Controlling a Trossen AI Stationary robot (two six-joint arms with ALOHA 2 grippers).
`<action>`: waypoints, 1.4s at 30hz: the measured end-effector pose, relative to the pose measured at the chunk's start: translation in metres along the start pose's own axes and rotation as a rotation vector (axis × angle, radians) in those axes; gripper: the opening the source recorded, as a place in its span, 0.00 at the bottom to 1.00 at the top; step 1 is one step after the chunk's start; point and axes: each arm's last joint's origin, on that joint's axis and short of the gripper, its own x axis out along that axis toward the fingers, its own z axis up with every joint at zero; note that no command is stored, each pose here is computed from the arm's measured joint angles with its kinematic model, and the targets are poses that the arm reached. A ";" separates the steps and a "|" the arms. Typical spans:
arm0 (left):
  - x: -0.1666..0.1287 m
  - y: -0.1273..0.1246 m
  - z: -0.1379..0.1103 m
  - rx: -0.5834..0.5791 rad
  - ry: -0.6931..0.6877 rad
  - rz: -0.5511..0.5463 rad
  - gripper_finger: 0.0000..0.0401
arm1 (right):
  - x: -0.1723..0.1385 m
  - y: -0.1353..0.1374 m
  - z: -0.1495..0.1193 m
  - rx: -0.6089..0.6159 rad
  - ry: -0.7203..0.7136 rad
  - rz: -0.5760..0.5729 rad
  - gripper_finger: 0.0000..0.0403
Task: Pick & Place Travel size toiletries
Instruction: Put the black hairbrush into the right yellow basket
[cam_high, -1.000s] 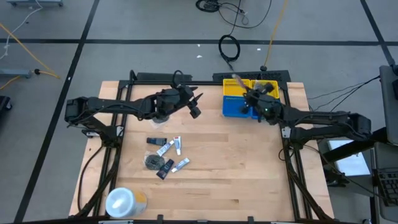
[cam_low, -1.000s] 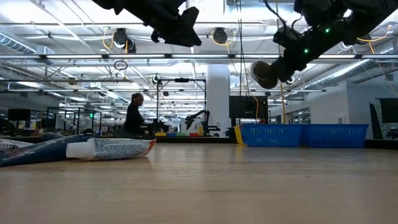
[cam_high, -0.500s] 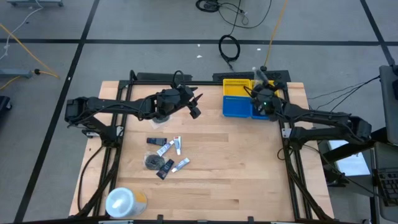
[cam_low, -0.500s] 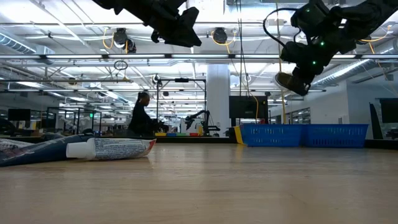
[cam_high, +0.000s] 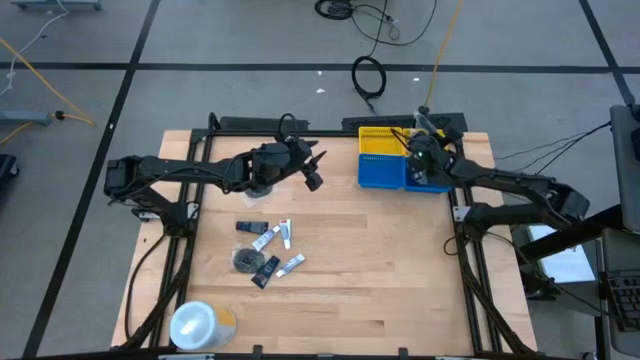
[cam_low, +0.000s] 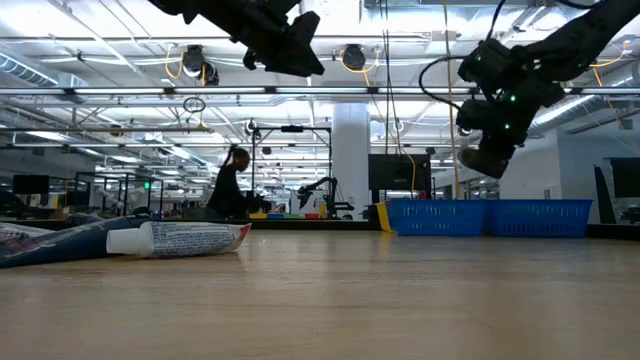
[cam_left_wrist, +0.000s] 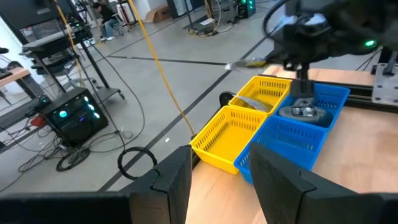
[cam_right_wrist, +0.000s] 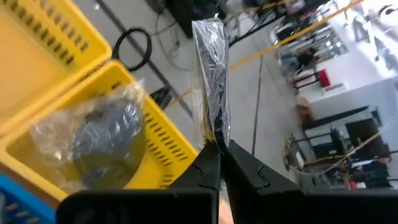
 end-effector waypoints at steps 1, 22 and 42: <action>0.000 0.000 0.000 0.000 -0.001 -0.009 0.40 | 0.003 0.001 -0.001 -0.004 0.016 -0.002 0.00; 0.000 -0.001 0.000 -0.006 -0.004 -0.044 0.40 | 0.036 0.003 -0.016 0.028 0.117 0.121 0.00; 0.000 -0.001 -0.001 -0.007 0.004 -0.044 0.40 | 0.035 0.005 -0.017 -0.041 0.115 0.165 0.20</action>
